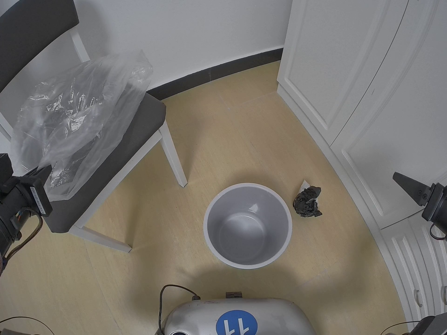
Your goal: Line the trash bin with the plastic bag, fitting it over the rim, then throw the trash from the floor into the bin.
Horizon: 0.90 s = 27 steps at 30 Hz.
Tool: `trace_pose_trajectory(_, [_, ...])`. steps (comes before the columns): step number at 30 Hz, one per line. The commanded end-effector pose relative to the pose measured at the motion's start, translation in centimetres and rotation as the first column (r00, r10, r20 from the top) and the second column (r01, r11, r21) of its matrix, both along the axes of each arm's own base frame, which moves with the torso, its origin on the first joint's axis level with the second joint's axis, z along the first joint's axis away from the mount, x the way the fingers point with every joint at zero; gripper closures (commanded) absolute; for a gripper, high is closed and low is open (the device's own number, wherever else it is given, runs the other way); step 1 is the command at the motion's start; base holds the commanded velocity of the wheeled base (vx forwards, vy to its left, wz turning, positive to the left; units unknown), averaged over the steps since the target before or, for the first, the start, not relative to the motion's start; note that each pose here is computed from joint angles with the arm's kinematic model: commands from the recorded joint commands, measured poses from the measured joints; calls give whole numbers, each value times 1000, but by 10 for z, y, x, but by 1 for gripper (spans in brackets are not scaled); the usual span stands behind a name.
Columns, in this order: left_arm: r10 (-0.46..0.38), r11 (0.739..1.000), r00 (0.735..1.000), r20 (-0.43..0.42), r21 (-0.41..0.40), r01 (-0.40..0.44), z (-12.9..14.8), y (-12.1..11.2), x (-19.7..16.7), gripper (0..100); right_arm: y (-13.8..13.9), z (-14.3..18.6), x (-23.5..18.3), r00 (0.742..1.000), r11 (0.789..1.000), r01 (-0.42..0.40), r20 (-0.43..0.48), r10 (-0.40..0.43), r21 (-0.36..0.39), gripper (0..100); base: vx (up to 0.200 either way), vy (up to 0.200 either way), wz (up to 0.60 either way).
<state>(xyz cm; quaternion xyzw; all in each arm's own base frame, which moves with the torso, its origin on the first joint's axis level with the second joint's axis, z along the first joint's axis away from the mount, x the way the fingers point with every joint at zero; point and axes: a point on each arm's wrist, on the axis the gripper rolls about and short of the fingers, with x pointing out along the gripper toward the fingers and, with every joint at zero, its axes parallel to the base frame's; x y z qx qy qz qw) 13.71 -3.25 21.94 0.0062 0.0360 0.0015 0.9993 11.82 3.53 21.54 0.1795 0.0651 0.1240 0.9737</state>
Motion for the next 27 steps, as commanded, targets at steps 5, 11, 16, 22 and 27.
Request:
trace_pose_trajectory(5, [-157, 983, 985, 64, -88, 163, 17, -9, 0, 100, 36, 6, 49, 998, 1000, 2, -55, -1, 8, 0, 0, 0, 0])
trace_pose_trajectory(11, [-200, 972, 972, 125, -100, 213, 26, -14, -5, 100, 47, 1, 51, 997, 1000, -21, -71, 21, -2, 0, 0, 0, 0])
trace_pose_trajectory(16, [-260, 953, 947, 189, -106, 283, 37, -17, -21, 100, 43, -3, 43, 997, 1000, -23, -71, 22, -13, 0, 0, 0, 0])
trace_pose_trajectory(22, [-310, 937, 927, 210, -96, 335, 38, -18, -34, 100, 46, -8, 45, 995, 999, -27, -95, 24, -29, 0, 0, 0, 0])
trace_pose_trajectory(27, [-364, 917, 906, 217, -87, 389, 38, -23, -40, 100, 47, -16, 47, 994, 996, -26, -109, 16, -85, 0, 0, 0, 0])
